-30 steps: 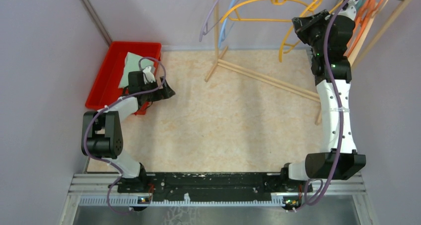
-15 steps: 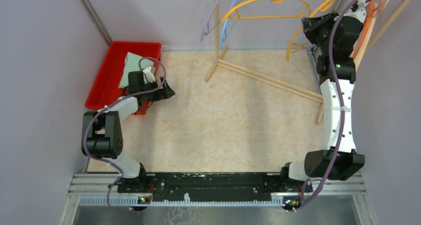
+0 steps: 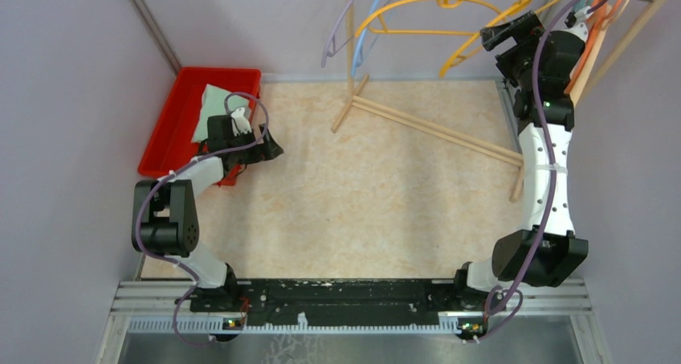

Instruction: Organize the hangers

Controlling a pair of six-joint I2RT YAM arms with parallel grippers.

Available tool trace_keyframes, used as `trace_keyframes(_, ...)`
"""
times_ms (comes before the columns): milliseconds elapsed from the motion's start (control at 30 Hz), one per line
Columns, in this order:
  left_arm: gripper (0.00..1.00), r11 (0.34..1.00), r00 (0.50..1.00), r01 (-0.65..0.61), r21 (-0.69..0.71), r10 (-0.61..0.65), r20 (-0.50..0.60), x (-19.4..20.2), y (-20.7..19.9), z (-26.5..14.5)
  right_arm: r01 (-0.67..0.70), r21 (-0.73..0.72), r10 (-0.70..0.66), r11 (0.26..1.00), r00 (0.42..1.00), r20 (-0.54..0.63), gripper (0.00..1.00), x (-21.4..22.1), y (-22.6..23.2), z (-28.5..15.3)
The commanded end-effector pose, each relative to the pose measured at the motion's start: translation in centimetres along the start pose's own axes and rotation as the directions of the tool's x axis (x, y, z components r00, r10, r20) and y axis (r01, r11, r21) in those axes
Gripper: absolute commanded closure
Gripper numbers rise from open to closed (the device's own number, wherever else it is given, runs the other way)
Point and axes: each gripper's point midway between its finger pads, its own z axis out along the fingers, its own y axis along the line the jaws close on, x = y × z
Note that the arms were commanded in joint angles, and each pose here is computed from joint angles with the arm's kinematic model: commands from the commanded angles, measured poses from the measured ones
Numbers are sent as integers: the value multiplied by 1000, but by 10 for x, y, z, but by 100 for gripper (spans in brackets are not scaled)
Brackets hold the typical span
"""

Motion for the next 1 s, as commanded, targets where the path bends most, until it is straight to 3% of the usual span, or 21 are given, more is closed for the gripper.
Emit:
trace_keyframes(0,0,999,999,-32,8,31,45,-20,-4,-2,34,-28,-33,999,999,27,5,-10,10,-23)
trace_keyframes(267,0,1000,999,-30,3,30,39,-19,-2,-2,213,-15,-213,977,977,16,2,-5,21,-81)
trace_keyframes(500,0,999,999,-47,-26,47,17,-14,1,2,363,-19,-363,932,930,-63,1,33,13,-133)
trace_keyframes(833,0,992,993,-120,-32,119,-9,-9,-25,7,447,-68,-447,892,849,-281,1,118,-44,-175)
trace_keyframes(967,0,989,989,-147,-29,146,-30,2,-38,8,472,-134,-483,871,776,-405,1,165,-70,-177)
